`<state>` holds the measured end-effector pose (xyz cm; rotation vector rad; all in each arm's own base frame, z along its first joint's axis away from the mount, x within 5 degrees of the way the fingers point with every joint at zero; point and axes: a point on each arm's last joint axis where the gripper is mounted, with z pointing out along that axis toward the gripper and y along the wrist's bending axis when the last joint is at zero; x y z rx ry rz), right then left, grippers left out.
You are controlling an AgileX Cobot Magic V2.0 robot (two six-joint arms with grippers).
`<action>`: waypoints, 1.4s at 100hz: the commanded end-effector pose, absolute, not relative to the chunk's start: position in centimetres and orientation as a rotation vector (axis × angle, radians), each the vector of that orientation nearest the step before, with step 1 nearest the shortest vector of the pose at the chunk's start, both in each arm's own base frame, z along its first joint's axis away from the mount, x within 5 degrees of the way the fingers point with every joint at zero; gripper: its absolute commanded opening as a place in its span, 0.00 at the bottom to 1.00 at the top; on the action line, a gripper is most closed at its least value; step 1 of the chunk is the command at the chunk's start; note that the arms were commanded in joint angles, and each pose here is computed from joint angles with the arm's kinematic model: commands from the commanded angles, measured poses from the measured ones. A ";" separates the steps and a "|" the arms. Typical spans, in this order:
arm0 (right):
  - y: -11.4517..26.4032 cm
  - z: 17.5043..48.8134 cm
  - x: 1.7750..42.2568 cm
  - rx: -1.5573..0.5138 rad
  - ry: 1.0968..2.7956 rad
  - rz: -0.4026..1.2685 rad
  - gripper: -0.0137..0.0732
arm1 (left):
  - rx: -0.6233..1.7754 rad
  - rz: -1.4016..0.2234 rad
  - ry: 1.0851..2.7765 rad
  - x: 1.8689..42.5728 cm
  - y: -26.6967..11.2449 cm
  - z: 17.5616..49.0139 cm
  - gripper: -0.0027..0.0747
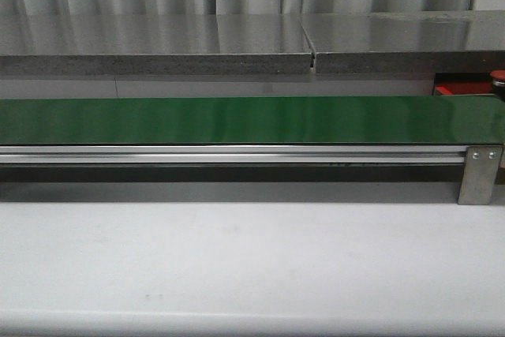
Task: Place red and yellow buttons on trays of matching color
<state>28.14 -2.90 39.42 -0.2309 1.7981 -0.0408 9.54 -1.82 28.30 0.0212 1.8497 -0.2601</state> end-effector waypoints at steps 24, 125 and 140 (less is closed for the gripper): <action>-1.1 37.1 18.0 -0.192 1.719 -0.076 0.87 | 0.000 -0.271 1.752 9.7 -1.8 29.9 0.01; 1.4 30.1 8.3 -0.271 1.654 -0.026 0.08 | 0.000 -0.271 1.752 9.7 -1.8 29.9 0.01; 1.4 30.1 8.3 -0.270 1.653 -0.027 0.08 | 0.000 -0.271 1.752 9.7 -1.8 29.9 0.01</action>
